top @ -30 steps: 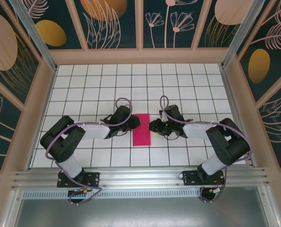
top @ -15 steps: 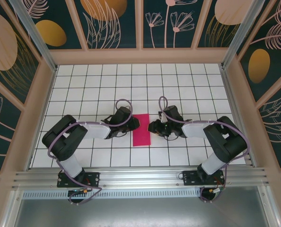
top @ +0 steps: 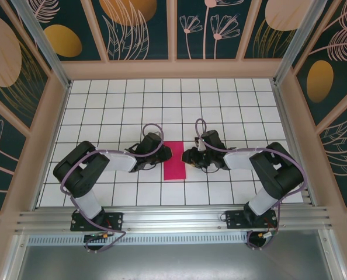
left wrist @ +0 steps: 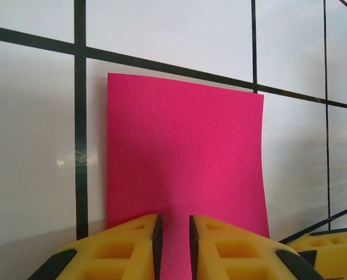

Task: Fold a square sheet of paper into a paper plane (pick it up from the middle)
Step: Third fold the triangle at the center of the table.

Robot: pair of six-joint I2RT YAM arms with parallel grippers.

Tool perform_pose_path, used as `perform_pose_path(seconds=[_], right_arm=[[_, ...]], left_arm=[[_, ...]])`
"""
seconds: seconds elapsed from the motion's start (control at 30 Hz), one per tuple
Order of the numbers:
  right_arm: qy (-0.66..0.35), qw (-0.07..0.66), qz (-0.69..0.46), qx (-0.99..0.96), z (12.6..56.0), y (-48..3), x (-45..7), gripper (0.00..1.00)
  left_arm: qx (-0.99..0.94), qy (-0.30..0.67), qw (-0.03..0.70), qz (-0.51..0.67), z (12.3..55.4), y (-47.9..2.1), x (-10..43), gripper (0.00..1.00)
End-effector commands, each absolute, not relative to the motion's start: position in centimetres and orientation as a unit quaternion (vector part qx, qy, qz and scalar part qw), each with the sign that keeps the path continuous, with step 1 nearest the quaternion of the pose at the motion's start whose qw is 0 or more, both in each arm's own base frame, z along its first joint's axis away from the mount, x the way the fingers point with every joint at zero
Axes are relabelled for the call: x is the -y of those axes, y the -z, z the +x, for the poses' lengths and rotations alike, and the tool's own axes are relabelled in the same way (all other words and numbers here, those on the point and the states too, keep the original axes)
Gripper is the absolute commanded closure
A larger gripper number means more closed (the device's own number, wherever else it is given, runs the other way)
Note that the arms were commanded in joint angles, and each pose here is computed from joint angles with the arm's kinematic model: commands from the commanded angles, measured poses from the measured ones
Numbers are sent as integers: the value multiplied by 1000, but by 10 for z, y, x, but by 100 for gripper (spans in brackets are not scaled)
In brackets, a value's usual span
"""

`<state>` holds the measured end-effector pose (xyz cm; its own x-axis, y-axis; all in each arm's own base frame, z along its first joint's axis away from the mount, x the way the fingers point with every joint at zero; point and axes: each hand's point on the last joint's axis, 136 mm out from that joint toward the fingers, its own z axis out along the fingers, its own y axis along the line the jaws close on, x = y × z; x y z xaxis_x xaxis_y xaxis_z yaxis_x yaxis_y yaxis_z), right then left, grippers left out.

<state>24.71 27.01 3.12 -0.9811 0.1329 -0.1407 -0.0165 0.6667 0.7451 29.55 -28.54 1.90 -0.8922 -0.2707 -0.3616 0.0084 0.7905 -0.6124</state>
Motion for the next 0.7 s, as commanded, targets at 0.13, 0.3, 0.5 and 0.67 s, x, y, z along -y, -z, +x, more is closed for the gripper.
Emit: perform_pose_path(seconds=[0.13,0.3,0.5,0.67], right_arm=[[-417,82,33,-904,245,-32,-278,63],[-427,78,28,-900,244,-34,-282,64],[-443,79,22,-893,244,-40,-286,65],[-443,83,23,-892,247,-41,-287,66]], left_arm=[[-925,307,210,-76,291,-10,279,78],[-924,309,209,-77,291,-10,280,77],[-923,312,211,-77,292,-12,282,77],[-922,314,213,-73,292,-16,282,77]])
